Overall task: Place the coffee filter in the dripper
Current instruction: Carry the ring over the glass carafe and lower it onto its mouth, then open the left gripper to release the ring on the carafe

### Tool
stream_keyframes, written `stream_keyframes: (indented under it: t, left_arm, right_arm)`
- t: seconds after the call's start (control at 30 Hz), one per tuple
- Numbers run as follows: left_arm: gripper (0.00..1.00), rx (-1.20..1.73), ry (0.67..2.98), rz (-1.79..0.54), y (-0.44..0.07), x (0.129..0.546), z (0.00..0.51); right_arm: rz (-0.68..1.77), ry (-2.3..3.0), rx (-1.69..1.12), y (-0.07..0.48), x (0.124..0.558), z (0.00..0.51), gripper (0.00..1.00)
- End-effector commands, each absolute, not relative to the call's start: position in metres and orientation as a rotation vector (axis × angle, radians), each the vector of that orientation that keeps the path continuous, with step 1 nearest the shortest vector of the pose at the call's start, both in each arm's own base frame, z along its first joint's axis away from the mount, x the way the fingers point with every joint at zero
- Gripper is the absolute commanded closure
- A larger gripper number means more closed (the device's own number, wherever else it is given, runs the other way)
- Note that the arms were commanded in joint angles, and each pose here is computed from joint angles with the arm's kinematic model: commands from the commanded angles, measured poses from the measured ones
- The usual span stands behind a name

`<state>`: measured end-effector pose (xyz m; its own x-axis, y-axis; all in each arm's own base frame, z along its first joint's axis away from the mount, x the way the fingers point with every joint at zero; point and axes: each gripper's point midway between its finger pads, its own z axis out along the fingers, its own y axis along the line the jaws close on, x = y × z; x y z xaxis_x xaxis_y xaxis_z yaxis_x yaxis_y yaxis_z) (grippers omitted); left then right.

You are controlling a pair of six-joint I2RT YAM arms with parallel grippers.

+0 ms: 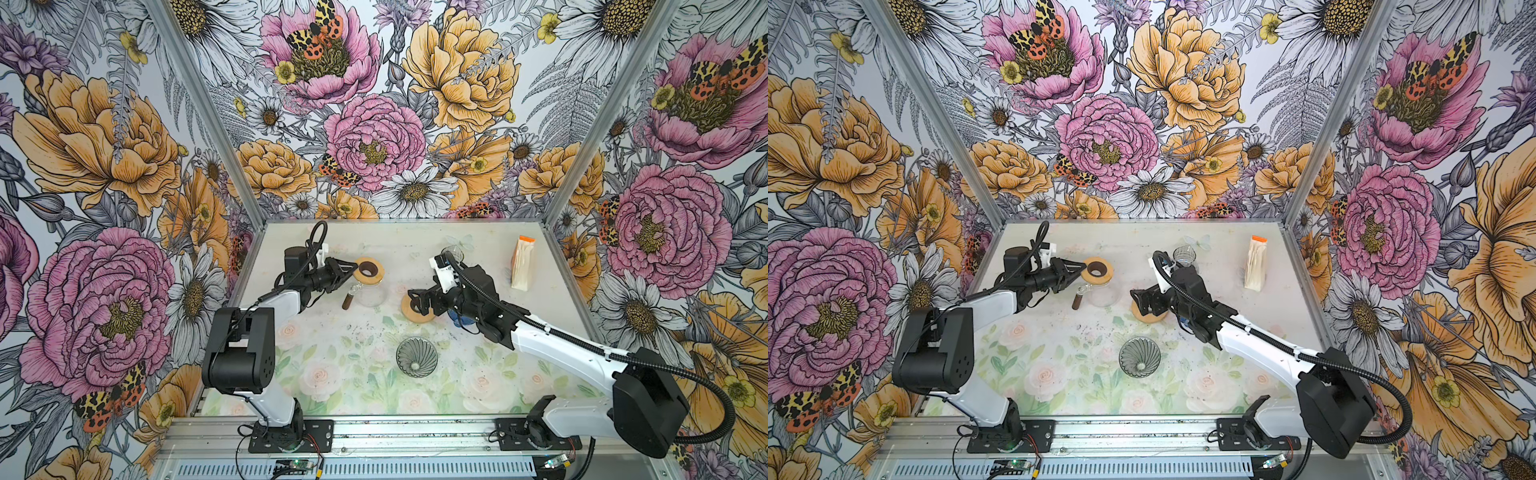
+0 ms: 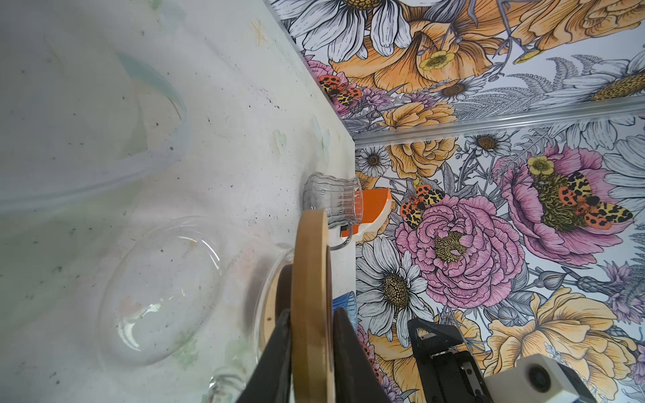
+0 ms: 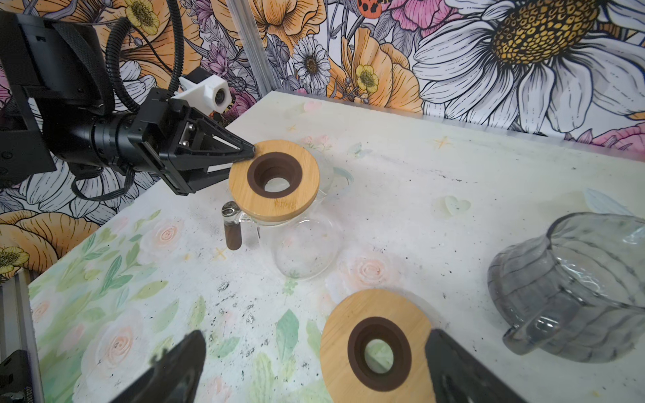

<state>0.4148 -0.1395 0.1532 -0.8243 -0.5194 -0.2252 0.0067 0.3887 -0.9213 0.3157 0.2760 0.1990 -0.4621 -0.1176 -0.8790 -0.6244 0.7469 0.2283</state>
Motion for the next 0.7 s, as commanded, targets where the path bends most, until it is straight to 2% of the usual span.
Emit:
stream_keyframes:
  t: [0.0, 0.1, 0.3, 0.53, 0.67]
  left_arm:
    - [0.77, -0.424, 2.157, -1.449, -0.137, 0.415, 0.15]
    - [0.75, -0.428, 2.159, -1.45, -0.137, 0.415, 0.149]
    - [0.63, -0.435, 2.15, -1.442, -0.132, 0.414, 0.15]
    - [0.55, -0.441, 2.152, -1.445, -0.129, 0.411, 0.15]
    - [0.45, -0.441, 2.147, -1.441, -0.127, 0.412, 0.151]
  right_arm:
    - [0.682, 1.93, -0.565, 0.284, 0.321, 0.22, 0.0]
    - [0.681, 1.929, -0.566, 0.284, 0.32, 0.22, 0.01]
    - [0.68, 1.926, -0.568, 0.284, 0.321, 0.22, 0.01]
    - [0.678, 1.923, -0.583, 0.286, 0.321, 0.219, 0.0]
    - [0.673, 1.921, -0.587, 0.286, 0.321, 0.22, 0.01]
